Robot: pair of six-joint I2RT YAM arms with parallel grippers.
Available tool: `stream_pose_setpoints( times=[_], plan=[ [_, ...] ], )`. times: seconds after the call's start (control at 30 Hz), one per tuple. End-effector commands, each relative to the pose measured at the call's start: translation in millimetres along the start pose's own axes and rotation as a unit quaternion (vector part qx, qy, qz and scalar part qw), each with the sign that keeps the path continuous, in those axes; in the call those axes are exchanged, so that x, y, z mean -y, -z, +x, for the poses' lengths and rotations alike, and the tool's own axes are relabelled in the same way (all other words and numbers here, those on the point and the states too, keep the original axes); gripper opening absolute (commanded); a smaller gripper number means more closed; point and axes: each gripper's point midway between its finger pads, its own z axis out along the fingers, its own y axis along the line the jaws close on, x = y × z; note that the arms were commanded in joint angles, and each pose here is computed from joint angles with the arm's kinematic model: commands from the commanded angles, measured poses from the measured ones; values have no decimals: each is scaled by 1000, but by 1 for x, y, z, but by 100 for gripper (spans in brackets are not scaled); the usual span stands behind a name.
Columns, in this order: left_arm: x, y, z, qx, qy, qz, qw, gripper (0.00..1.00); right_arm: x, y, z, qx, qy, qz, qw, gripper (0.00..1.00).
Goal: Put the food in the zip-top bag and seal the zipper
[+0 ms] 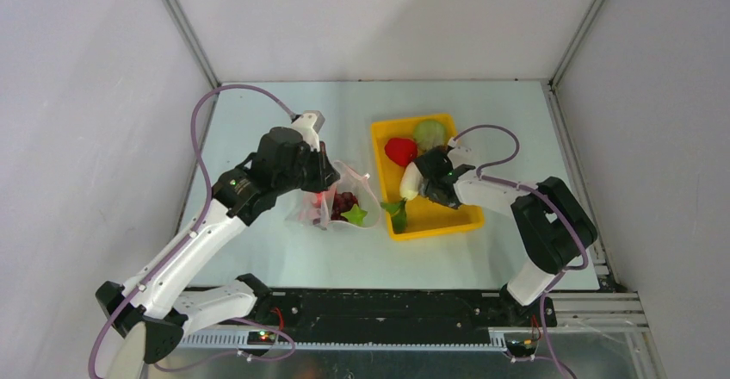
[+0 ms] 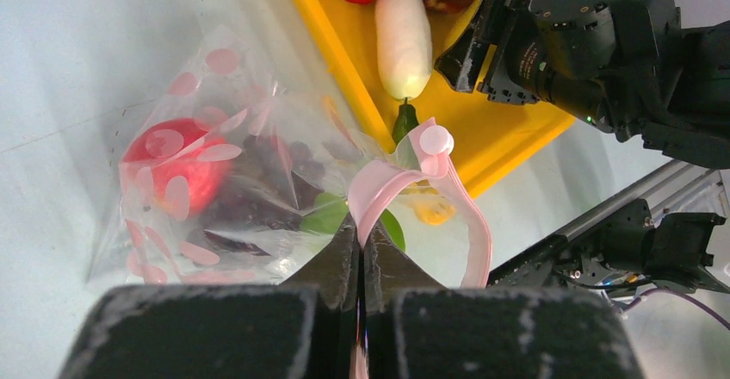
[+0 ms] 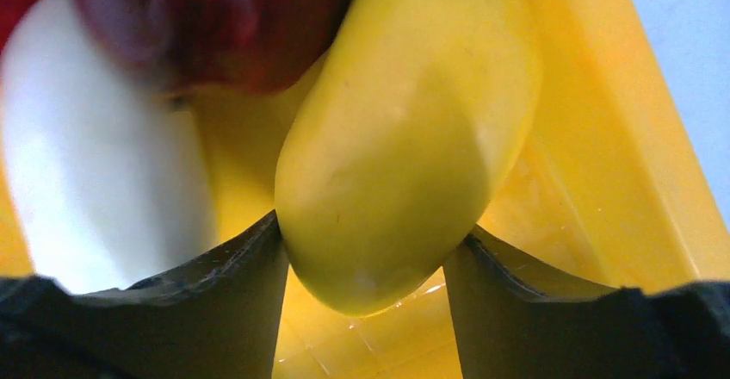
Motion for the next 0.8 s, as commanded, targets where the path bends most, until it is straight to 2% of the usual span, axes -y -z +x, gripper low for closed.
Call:
stream_pose_setpoints(
  times=[0.0, 0.13, 0.23, 0.43, 0.53, 0.57, 0.6, 0.63, 0.67, 0.7, 0.73, 0.77],
  plan=[
    [5, 5, -9, 22, -9, 18, 1000, 1, -1, 3, -19, 35, -12, 12, 999, 55],
    [6, 5, -8, 20, -9, 21, 1000, 1, 5, 21, -30, 58, -6, 17, 998, 36],
    [6, 4, -8, 20, -9, 20, 1000, 1, 6, 41, -38, 79, 4, 6, 997, 29],
    [7, 4, -8, 19, -9, 23, 999, 0, -3, 84, -49, 123, 58, -57, 989, 26],
    [7, 3, -7, 16, -9, 25, 1000, 0, -24, 126, -65, 163, 67, -147, 973, 25],
    [8, 3, -7, 16, -9, 26, 999, 0, -32, 134, -59, 156, 104, -184, 965, 26],
    [8, 3, -7, 16, -9, 26, 999, 0, -45, 156, -67, 178, 104, -237, 949, 26],
    [8, 3, -7, 16, -8, 26, 999, 0, -55, 167, -58, 173, 146, -285, 932, 26],
    [8, 3, -7, 16, -8, 27, 999, 0, -69, 195, -64, 198, 148, -347, 905, 26],
    [8, 3, -7, 17, -9, 27, 999, 0, -80, 210, -48, 186, 190, -406, 874, 26],
    [8, 3, -7, 16, -9, 27, 999, 0, -88, 235, -50, 204, 194, -453, 846, 27],
    [8, 3, -7, 16, -8, 26, 999, 0, -95, 255, -33, 192, 232, -510, 806, 27]
  ],
)
